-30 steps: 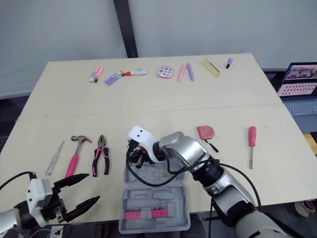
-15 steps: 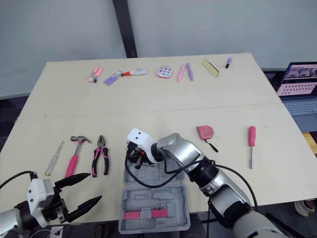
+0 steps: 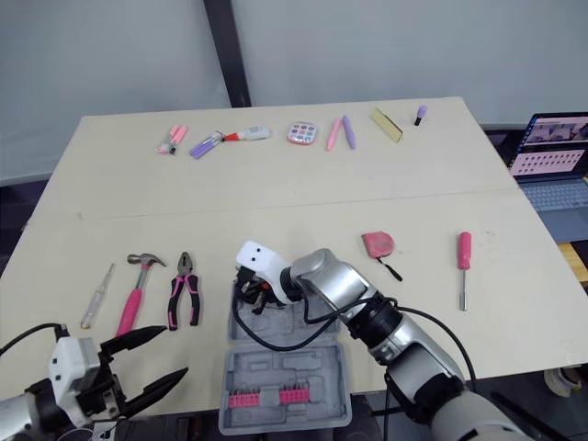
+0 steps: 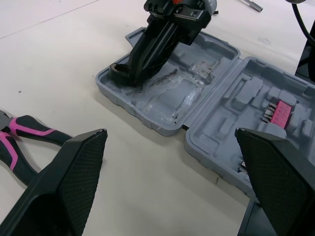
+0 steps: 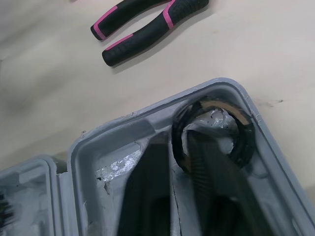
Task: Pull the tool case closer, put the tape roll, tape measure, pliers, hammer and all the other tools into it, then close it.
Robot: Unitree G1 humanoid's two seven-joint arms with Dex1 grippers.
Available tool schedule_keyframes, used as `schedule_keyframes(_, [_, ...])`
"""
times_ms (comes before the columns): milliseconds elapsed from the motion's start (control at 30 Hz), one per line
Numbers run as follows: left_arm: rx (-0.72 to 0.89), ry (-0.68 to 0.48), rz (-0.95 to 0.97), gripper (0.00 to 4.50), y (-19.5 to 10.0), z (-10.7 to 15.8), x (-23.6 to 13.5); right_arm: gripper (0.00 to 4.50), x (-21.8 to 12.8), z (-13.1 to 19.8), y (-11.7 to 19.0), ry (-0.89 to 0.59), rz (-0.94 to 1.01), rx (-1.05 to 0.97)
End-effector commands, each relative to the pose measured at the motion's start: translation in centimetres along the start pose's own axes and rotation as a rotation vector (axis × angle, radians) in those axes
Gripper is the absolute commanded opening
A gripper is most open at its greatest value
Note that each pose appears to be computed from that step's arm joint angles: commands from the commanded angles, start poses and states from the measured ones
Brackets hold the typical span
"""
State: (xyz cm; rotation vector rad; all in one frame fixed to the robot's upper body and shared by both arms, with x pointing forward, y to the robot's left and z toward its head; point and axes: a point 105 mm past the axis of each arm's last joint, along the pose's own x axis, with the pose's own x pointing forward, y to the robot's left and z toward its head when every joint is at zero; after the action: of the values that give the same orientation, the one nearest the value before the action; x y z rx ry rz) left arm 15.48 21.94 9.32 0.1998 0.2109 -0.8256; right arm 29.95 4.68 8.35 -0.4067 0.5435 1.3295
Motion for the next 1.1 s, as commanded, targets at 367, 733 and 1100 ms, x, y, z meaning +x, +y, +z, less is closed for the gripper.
schedule_keyframes(367, [0.005,-0.003,0.001,4.50,-0.3,-0.3,-0.2,4.46,-1.6,2.7,1.8,-0.137,0.091,-0.024])
schedule_keyframes(733, [0.007,-0.002,-0.001,4.50,-0.2,-0.4,-0.2,2.27,-2.0,3.0,0.9,-0.235,0.027,-0.052])
schedule_keyframes(1100, [0.014,0.002,-0.003,4.50,0.0,-0.3,0.0,2.27,-1.1,1.6,-0.3,-0.250,-0.028,-0.031])
